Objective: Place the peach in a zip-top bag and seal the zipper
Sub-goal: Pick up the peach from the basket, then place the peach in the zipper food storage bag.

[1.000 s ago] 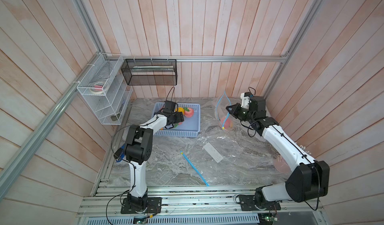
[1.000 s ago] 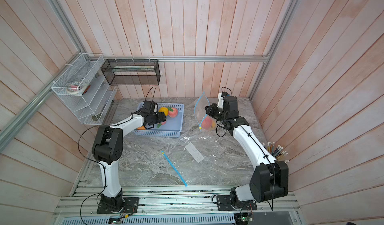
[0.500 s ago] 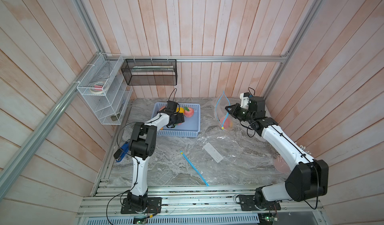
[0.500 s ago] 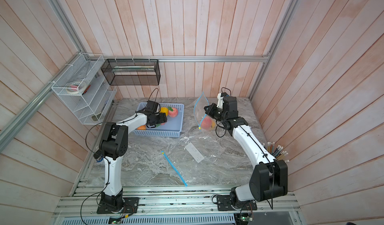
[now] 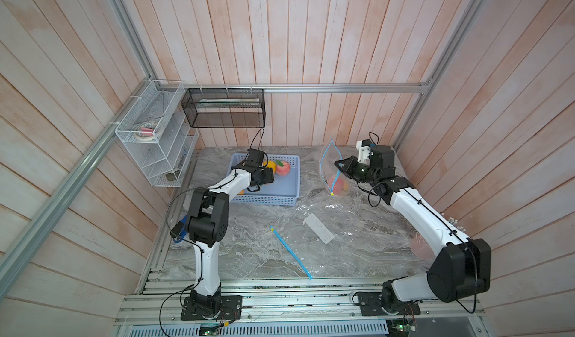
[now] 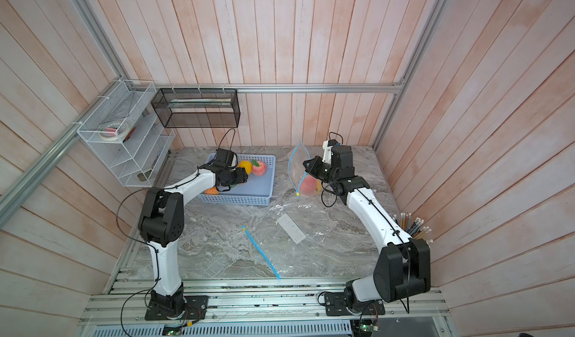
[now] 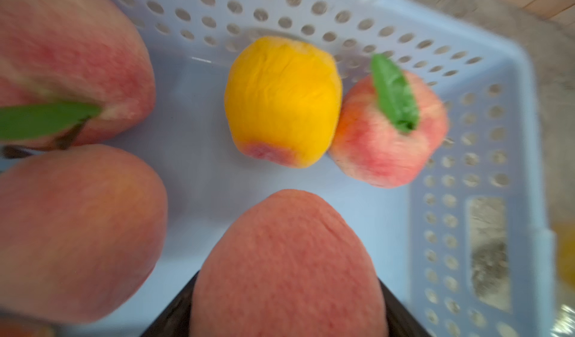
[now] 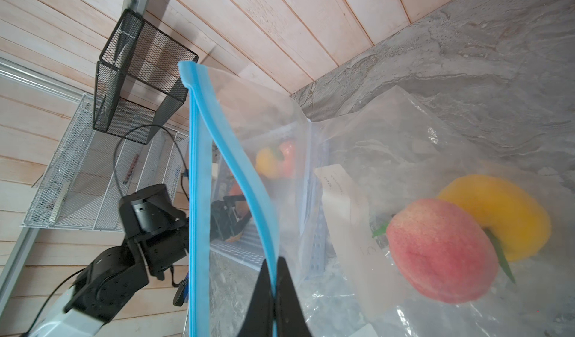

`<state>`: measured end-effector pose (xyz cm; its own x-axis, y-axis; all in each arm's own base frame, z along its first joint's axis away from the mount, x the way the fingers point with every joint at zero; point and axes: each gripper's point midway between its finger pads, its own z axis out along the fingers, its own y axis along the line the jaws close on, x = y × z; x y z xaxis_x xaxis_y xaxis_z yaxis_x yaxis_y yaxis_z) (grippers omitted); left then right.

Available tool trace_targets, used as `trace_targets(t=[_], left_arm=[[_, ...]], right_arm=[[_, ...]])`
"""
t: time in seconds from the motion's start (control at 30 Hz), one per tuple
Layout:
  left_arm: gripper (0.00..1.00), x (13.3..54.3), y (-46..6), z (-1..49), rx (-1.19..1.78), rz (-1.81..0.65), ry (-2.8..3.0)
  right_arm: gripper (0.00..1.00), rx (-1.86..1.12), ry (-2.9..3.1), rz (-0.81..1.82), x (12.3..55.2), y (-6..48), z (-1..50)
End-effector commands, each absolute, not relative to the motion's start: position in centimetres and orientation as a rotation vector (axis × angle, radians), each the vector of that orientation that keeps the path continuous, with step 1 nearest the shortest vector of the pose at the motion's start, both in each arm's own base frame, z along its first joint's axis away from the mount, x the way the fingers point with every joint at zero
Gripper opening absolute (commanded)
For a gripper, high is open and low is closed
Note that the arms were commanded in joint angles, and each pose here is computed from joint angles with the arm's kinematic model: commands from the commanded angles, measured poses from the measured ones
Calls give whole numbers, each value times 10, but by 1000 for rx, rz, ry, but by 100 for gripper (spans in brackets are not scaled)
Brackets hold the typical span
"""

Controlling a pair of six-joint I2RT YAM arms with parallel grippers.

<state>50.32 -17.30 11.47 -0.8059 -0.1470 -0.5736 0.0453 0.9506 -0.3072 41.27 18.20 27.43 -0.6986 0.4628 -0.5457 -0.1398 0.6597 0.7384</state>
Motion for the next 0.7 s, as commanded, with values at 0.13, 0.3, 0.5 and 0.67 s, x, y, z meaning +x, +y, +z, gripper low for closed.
trace_targets(t=[0.13,0.3,0.5,0.67], left_arm=[[63,468,-200,248,34,-612,2165],[63,433,-223,316,124,-766,1984],[63,384,-268,379,260,-1030,1757],[63,359,-304,404,335,-1149,1601]], right_arm=[[0,171,2135,942,411,201,286],[0,119,2139,888,411,216,296],[0,79,2129,892,413,233,309],[0,63,2126,920,411,242,311]])
